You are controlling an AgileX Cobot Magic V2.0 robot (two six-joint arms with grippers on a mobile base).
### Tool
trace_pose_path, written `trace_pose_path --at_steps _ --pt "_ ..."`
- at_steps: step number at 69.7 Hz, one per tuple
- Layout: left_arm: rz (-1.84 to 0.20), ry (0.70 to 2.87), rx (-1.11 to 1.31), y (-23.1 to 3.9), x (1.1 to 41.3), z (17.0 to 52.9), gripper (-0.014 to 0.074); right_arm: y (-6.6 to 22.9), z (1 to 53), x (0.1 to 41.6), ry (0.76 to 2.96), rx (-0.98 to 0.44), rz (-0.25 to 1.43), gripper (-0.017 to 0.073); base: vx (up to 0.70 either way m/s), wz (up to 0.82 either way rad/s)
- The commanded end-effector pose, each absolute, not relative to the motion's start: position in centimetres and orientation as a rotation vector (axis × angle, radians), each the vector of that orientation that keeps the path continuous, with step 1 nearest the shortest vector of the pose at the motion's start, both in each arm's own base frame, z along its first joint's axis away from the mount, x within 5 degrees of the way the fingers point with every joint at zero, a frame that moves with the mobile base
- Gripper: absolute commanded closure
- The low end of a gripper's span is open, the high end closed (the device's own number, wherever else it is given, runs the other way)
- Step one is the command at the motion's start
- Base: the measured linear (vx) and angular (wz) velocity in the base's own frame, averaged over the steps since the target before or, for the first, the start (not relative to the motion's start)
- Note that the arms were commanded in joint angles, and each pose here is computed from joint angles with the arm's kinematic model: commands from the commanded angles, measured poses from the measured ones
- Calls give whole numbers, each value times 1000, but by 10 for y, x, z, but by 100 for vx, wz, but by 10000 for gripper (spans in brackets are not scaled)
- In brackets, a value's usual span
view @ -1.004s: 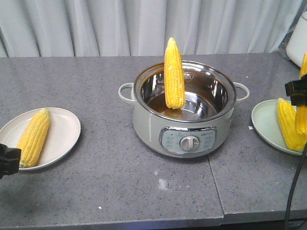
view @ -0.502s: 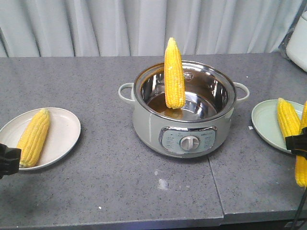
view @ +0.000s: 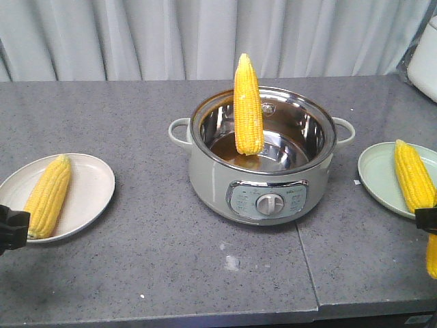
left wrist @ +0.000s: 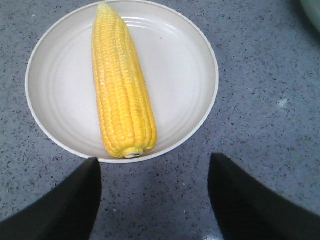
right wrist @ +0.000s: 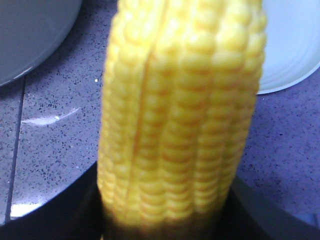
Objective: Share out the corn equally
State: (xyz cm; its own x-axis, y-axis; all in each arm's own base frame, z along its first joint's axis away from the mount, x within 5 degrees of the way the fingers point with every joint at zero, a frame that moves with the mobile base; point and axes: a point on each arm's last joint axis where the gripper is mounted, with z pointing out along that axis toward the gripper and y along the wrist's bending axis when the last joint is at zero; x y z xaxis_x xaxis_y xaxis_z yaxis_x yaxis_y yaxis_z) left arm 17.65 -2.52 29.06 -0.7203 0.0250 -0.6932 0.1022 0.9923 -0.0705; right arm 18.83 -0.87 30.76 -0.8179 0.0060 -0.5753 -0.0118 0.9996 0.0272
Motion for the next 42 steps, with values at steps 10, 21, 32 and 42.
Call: trace_pose_path --at_steps 10,21,32,42 --pt "-153 2280 75 -26 179 305 121 -10 320 189 2457 2 27 365 0 0" --pt "-153 2280 75 -26 179 305 121 -10 320 189 2458 4 29 365 0 0" --pt "-153 2280 75 -26 179 305 121 -10 320 189 2458 4 29 365 0 0" --pt "-153 2280 75 -26 179 305 121 -10 320 189 2458 4 29 365 0 0"
